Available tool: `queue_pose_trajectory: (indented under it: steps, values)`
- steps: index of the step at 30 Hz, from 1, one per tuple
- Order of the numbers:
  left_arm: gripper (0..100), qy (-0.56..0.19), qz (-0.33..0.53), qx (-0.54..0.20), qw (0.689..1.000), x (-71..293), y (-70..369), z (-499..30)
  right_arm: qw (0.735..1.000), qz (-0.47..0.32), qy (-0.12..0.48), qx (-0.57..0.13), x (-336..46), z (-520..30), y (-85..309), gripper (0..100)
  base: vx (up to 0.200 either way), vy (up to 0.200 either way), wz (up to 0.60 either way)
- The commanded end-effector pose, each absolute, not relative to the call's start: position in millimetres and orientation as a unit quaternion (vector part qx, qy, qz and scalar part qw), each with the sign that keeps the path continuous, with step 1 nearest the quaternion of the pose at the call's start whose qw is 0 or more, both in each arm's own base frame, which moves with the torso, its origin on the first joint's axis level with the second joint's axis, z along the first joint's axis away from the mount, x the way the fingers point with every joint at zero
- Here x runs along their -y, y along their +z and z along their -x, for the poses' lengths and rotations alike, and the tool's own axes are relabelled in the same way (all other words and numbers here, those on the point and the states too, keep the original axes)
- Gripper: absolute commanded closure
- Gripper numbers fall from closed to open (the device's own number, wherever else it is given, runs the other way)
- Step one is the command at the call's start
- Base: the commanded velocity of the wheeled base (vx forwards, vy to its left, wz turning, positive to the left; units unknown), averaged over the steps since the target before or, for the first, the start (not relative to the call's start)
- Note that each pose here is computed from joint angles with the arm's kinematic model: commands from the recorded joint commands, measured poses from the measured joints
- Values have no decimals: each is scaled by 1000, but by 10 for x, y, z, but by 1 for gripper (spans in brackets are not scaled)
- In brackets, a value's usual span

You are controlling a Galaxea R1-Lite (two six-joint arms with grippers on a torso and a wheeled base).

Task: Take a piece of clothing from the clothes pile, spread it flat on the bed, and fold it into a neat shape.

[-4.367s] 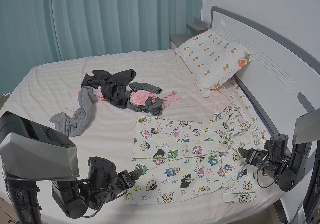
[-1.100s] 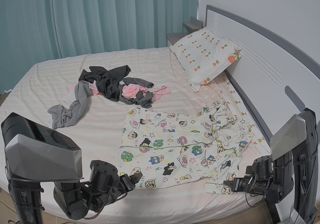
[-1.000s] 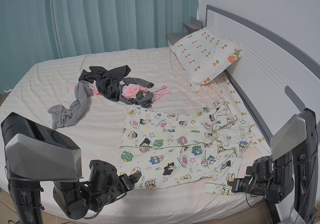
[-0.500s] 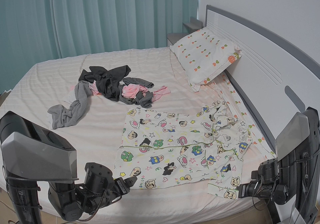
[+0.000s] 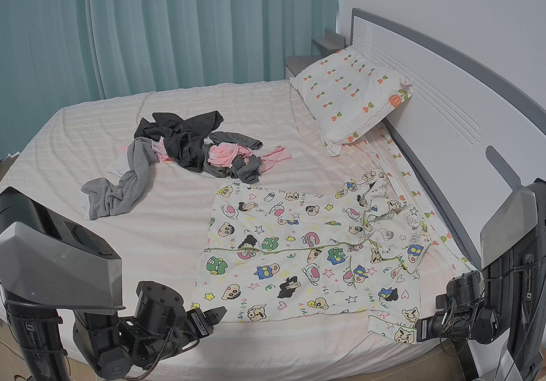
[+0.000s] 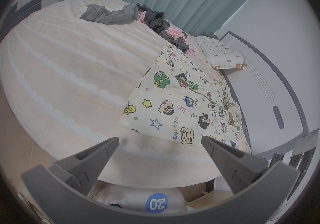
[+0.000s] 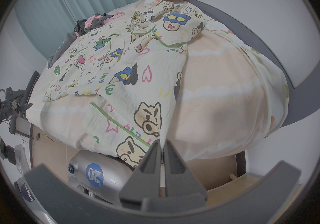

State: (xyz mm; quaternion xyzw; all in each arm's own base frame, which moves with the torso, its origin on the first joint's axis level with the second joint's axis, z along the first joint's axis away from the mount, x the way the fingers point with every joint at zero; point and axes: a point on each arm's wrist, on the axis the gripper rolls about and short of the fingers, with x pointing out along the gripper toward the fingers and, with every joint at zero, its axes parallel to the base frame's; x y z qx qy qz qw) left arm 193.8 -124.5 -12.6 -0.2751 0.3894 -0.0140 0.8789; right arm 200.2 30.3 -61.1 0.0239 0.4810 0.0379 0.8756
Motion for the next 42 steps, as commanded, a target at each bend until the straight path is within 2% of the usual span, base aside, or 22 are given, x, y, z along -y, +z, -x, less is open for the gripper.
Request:
queue_pose_trajectory:
  steps: [1, 4, 11, 22, 29, 42]
  values:
    - [0, -13, 279, -386, 879, 1202, -70, -1900, 876, -20, 33, -481, -286, -1967, -572, 100, 0, 0, 0]
    - [0, -6, 254, -396, 882, 1124, -98, -1854, 871, -1, 25, -490, -270, -1949, -591, 100, 0, 0, 0]
    - [0, 4, 267, -392, 881, 1063, -108, -1945, 871, 2, 31, -490, -294, -1944, -587, 100, 0, 0, 0]
    - [0, -4, 247, -402, 882, 1173, -361, -2193, 873, 0, 31, -487, -298, -1950, -581, 100, 0, 0, 0]
    - [0, -17, 176, -421, 890, 1179, -549, -2222, 874, -1, 31, -485, -296, -1953, -574, 100, 0, 0, 0]
    - [0, -26, 169, -402, 900, 1289, -611, -2387, 876, -2, 32, -481, -300, -1961, -569, 100, 0, 0, 0]
